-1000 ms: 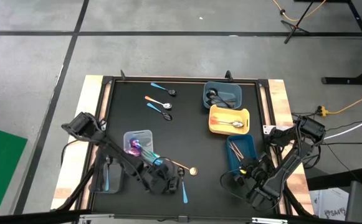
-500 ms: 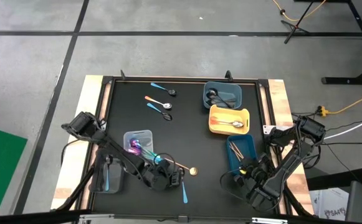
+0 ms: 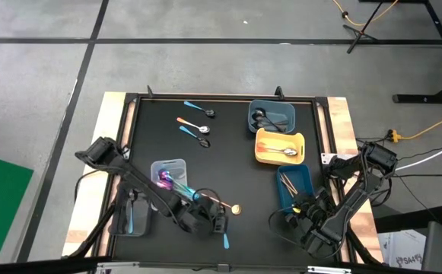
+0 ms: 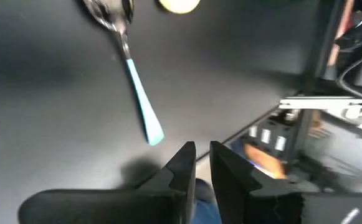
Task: Sort silverware by color (type)
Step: Put the light blue spoon into the black bin
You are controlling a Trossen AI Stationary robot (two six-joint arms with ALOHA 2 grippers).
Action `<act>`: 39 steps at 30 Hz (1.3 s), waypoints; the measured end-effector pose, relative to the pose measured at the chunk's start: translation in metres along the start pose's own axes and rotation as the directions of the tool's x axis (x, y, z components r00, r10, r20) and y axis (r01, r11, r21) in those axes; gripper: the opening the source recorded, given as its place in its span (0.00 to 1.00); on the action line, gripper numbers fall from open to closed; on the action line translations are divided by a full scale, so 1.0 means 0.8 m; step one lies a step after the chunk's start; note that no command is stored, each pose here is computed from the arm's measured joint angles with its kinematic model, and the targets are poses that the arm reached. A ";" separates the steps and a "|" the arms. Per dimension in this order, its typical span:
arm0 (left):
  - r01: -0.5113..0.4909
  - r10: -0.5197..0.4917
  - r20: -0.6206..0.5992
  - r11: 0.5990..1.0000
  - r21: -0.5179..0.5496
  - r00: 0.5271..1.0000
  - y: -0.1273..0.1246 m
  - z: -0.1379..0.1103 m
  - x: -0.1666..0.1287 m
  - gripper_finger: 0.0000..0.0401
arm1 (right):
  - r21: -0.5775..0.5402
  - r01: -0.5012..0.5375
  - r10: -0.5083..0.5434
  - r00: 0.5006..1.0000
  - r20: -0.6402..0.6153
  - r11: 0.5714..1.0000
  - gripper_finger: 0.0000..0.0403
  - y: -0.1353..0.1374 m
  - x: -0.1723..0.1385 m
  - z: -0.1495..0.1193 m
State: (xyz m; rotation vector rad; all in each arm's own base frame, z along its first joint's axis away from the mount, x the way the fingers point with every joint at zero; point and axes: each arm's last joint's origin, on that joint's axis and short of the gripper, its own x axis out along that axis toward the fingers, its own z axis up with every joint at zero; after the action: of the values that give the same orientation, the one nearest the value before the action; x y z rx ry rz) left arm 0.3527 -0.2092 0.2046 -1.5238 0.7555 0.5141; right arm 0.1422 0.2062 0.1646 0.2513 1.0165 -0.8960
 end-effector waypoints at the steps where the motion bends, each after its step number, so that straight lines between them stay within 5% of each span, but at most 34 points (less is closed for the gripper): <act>1: -0.028 0.028 0.011 0.999 0.017 1.000 -0.007 0.000 -0.003 0.10 | 0.000 0.000 0.000 1.000 0.000 1.000 0.25 0.000 0.000 0.000; 14: -0.179 0.160 0.111 0.966 0.186 0.981 -0.048 -0.004 0.053 0.10 | 0.003 -0.004 0.004 1.000 -0.004 1.000 0.25 0.001 0.000 0.000; 22: -0.291 0.263 0.185 0.946 0.144 0.947 -0.038 0.000 0.057 0.10 | 0.004 -0.006 0.006 1.000 -0.004 1.000 0.25 0.001 0.000 0.000; 39: -0.344 0.313 0.251 0.935 0.089 0.916 -0.013 -0.005 0.083 0.10 | 0.015 -0.026 0.026 1.000 -0.009 1.000 0.25 0.003 0.000 -0.001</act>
State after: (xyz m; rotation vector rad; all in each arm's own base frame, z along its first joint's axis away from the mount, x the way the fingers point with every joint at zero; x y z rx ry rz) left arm 0.4049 -0.2233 0.1650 -1.1920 0.8486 0.8632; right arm 0.1436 0.2085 0.1636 0.2805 1.0134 -0.8799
